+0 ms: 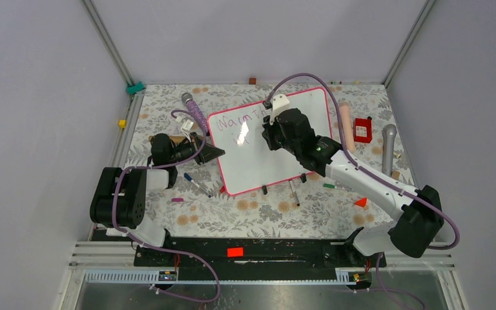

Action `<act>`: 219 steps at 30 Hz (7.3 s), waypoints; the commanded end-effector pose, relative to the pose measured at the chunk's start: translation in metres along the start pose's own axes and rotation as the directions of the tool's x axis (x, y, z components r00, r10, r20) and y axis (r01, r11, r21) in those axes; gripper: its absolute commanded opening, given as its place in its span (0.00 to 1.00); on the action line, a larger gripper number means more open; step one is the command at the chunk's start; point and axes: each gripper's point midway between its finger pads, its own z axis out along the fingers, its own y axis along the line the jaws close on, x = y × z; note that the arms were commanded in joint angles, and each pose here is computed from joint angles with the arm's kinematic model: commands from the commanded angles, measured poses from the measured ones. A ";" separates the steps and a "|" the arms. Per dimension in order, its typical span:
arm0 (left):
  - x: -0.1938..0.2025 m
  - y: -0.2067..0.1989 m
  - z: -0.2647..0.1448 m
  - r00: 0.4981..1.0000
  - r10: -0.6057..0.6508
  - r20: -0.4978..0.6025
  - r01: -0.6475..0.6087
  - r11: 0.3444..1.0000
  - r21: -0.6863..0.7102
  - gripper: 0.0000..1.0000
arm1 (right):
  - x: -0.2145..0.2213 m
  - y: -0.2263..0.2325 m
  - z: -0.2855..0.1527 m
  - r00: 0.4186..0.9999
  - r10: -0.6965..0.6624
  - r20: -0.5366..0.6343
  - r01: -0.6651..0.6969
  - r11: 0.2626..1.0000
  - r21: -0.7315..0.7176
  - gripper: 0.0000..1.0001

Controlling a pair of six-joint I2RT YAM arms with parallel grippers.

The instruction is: Write a sentence on the whiteboard

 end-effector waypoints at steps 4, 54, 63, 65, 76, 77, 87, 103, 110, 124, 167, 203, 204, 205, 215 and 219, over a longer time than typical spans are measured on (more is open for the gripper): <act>0.002 0.022 0.001 0.994 0.107 0.006 -0.107 0.991 -0.083 0.00 | -0.022 -0.004 0.003 0.999 -0.024 0.038 0.022 0.999 0.043 0.00; 0.002 0.021 0.000 0.994 0.110 0.012 -0.109 0.991 -0.084 0.00 | 0.002 -0.028 0.012 0.998 -0.036 -0.041 0.043 0.983 0.180 0.00; 0.002 0.022 0.000 0.994 0.109 0.012 -0.108 0.991 -0.085 0.00 | -0.009 -0.024 0.020 0.998 -0.048 -0.034 0.053 0.983 0.175 0.00; 0.002 0.022 0.000 0.994 0.109 0.011 -0.107 0.991 -0.084 0.00 | -0.009 -0.024 0.021 0.998 -0.049 -0.035 0.054 0.983 0.173 0.00; 0.002 0.021 0.000 0.994 0.110 0.012 -0.109 0.991 -0.083 0.00 | 0.013 -0.025 0.013 0.996 -0.042 -0.082 0.055 0.986 0.160 0.00; 0.002 0.021 0.000 0.994 0.110 0.012 -0.108 0.991 -0.083 0.00 | 0.016 -0.025 0.011 0.995 -0.041 -0.089 0.055 0.986 0.157 0.00; 0.002 0.021 0.000 0.994 0.112 0.013 -0.110 0.990 -0.083 0.00 | 0.040 -0.019 0.008 0.990 -0.024 -0.139 0.040 0.993 0.112 0.00; 0.002 0.021 0.000 0.994 0.110 0.012 -0.109 0.991 -0.084 0.00 | 0.022 0.001 0.012 0.994 0.015 -0.112 -0.012 1.000 0.027 0.00; 0.002 0.021 0.000 0.994 0.111 0.012 -0.110 0.991 -0.082 0.00 | 0.002 0.004 -0.004 0.999 0.035 -0.036 -0.035 0.999 -0.007 0.00; 0.002 0.021 0.000 0.994 0.112 0.013 -0.110 0.991 -0.082 0.00 | -0.018 -0.031 -0.011 0.998 0.056 0.021 -0.058 0.995 0.086 0.00; 0.002 0.021 0.000 0.994 0.109 0.012 -0.107 0.991 -0.081 0.00 | 0.008 -0.038 0.013 0.997 0.002 -0.074 0.008 0.992 0.128 0.00; 0.002 0.021 0.000 0.994 0.109 0.012 -0.108 0.991 -0.082 0.00 | -0.018 -0.036 0.022 0.999 -0.006 -0.032 0.010 0.991 0.134 0.00; 0.002 0.021 0.000 0.994 0.110 0.012 -0.108 0.991 -0.082 0.00 | -0.016 -0.035 0.022 0.999 -0.004 -0.036 0.009 0.992 0.128 0.00; 0.002 0.021 0.000 0.994 0.110 0.012 -0.108 0.991 -0.082 0.00 | -0.015 -0.034 0.023 0.999 -0.003 -0.039 0.008 0.993 0.120 0.00; 0.002 0.021 0.000 0.994 0.108 0.011 -0.107 0.991 -0.082 0.00 | -0.009 -0.030 0.014 0.999 0.011 -0.041 -0.007 0.996 0.093 0.00; 0.002 0.021 0.000 0.994 0.111 0.013 -0.110 0.991 -0.082 0.00 | -0.021 -0.029 0.003 1.000 0.005 -0.006 -0.004 0.997 0.083 0.00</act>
